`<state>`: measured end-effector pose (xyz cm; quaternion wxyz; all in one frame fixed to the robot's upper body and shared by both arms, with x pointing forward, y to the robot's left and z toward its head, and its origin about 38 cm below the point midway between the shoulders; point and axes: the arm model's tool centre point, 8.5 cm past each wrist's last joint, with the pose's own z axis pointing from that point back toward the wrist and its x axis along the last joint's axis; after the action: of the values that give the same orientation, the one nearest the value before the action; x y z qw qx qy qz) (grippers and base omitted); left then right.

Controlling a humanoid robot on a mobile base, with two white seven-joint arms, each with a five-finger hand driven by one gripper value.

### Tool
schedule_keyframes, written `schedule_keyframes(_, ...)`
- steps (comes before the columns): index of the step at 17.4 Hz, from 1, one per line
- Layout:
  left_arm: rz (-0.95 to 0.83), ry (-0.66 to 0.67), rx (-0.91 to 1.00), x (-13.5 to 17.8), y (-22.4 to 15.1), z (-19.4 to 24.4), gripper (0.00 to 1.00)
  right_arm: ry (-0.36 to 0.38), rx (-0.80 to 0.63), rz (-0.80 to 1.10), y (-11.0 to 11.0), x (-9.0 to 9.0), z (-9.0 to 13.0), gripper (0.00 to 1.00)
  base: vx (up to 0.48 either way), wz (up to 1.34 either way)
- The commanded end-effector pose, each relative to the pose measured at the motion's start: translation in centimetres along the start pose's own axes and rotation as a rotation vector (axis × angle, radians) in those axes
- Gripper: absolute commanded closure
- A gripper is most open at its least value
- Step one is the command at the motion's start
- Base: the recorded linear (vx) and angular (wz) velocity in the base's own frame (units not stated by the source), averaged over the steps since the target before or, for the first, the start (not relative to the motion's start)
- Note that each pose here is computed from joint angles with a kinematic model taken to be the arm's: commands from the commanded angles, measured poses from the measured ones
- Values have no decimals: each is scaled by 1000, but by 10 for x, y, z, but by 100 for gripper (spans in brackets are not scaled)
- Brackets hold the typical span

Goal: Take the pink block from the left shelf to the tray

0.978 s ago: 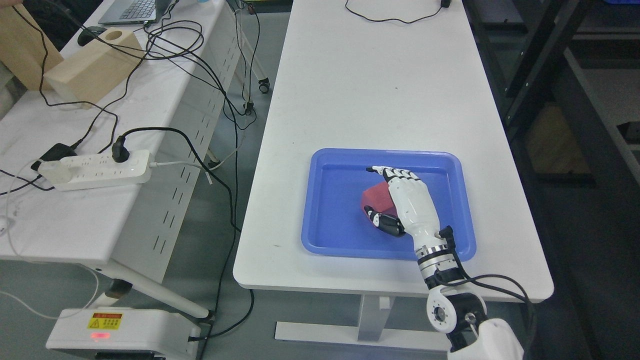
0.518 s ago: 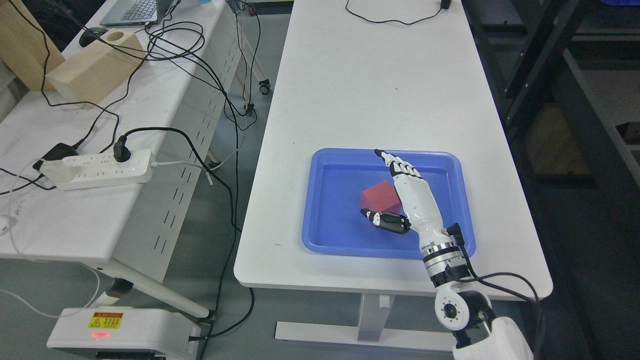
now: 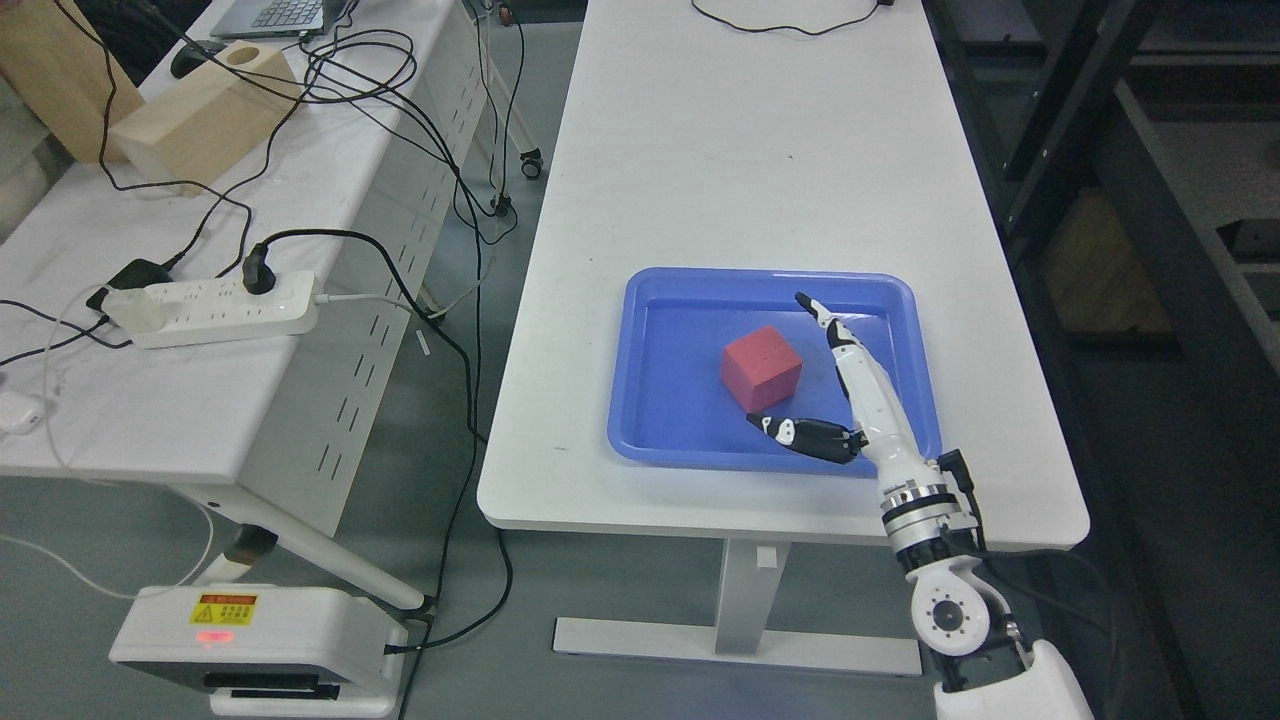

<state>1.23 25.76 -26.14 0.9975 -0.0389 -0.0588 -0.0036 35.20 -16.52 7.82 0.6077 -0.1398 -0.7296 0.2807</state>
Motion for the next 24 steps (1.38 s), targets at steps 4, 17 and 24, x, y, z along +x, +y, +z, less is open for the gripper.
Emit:
schedule_keyframes(4, -2, 2, 15, -7, 10, 2, 0, 81, -162, -615, -41, -39, 19, 1, -147, -20)
schedule_keyframes(17, -2, 2, 15, -7, 10, 2, 0, 105, -165, -659, -40, -44, 22, 1, -147, 7)
schedule_keyframes(24, -2, 2, 15, -7, 10, 2, 0, 103, -164, -659, -40, -43, 21, 0, -94, -256)
